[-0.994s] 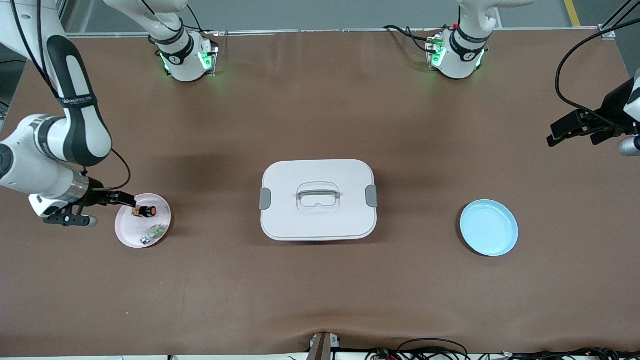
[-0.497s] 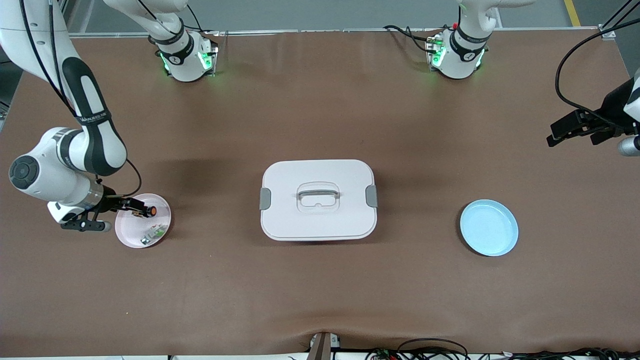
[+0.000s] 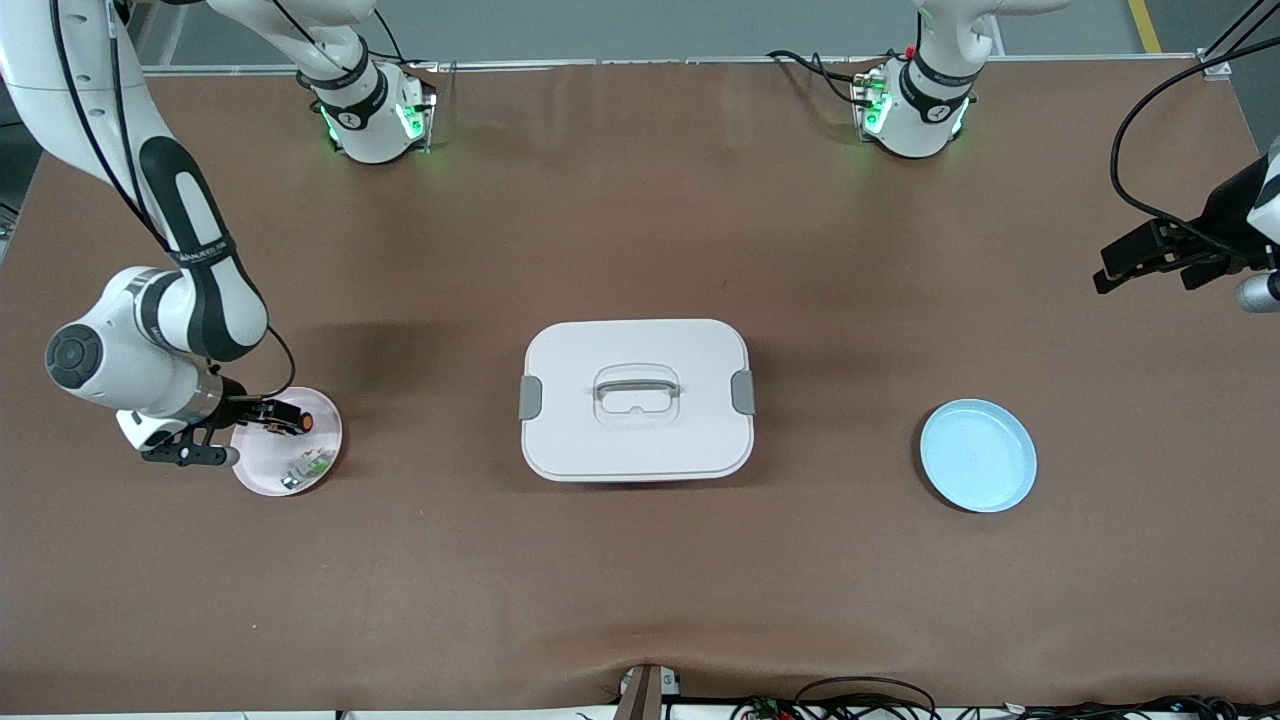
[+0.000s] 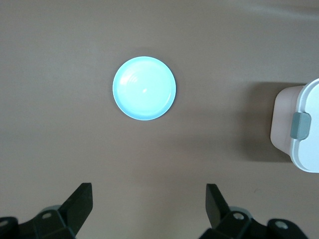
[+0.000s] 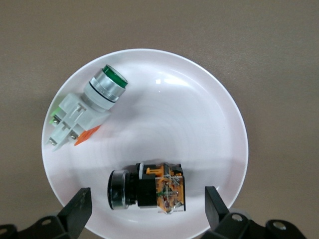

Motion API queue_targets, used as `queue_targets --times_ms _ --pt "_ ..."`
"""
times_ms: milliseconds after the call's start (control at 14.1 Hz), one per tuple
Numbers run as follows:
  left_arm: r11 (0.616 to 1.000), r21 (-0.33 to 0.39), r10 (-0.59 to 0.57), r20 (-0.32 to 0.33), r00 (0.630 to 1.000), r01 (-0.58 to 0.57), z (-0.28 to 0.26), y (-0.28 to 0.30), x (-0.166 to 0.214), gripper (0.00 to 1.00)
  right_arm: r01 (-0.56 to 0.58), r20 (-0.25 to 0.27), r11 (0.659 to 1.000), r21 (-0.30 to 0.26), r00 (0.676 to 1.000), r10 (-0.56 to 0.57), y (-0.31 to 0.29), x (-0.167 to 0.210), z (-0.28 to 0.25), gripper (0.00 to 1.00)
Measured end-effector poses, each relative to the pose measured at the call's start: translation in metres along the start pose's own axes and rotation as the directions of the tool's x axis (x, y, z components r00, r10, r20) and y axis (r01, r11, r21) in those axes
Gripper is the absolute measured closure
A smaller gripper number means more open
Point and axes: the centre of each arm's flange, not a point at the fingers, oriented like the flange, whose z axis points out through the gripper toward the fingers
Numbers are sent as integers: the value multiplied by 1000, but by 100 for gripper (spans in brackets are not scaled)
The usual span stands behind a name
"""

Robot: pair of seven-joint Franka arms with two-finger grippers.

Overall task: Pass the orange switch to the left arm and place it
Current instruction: 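Move the right gripper over the white plate toward the black switch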

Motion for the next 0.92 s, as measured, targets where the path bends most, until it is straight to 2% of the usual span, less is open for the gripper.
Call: queue_targets --times_ms 923 --pt "1000 0 0 0 1000 0 0 0 0 0 3 36 1000 7 999 -3 -5 -4 33 0"
